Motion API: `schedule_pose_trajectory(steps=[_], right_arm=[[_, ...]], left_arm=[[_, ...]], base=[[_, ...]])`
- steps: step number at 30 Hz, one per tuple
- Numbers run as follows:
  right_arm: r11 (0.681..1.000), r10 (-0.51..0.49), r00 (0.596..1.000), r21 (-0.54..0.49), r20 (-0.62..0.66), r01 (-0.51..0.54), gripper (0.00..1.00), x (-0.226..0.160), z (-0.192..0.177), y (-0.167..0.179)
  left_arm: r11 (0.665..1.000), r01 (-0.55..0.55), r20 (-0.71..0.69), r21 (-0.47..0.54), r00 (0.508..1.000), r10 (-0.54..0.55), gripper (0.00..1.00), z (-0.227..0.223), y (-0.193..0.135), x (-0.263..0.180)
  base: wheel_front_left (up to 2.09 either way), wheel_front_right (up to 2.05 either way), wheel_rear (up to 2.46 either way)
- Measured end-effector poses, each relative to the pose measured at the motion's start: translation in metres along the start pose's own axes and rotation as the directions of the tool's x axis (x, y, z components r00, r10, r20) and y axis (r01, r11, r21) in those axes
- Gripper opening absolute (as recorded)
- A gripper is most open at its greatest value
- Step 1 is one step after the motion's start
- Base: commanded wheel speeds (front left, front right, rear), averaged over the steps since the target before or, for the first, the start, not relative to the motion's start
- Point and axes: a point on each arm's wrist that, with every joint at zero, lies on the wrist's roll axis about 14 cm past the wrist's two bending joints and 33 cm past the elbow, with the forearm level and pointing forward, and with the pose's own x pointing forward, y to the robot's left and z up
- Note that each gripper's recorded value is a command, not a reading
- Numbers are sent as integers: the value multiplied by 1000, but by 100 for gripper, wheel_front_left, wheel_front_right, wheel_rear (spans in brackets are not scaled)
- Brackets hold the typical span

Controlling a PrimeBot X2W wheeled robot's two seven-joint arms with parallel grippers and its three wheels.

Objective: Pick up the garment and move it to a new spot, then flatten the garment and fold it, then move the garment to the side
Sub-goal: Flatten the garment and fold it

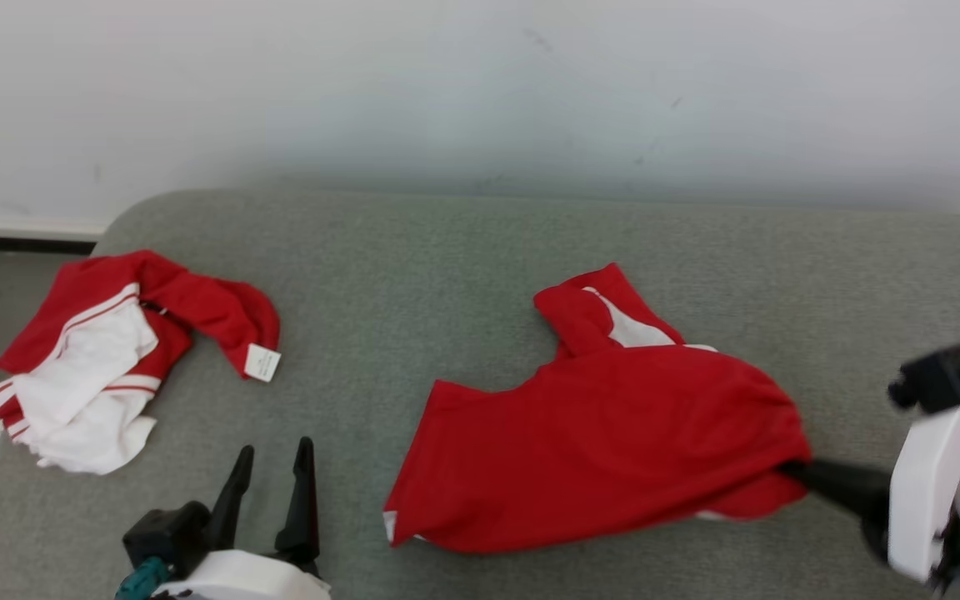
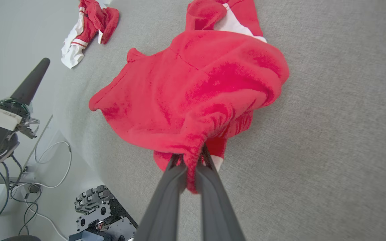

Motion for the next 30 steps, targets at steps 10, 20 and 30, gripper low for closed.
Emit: schedule_pose_trajectory(steps=[10,20,30], right_arm=[[998,-56,972,25,-230,63,0,52,57,-36],[985,-110,956,97,-273,141,100,105,69,-49],[995,-103,994,13,-46,104,100,67,96,-24]], left_arm=[[998,-62,-33,-25,998,61,100,-10,19,-2],[992,-120,-35,-24,992,119,100,-9,37,-10],[999,-31,-15,-19,999,31,100,-5,8,1]], base=[[0,0,0],[0,0,0],[0,0,0]])
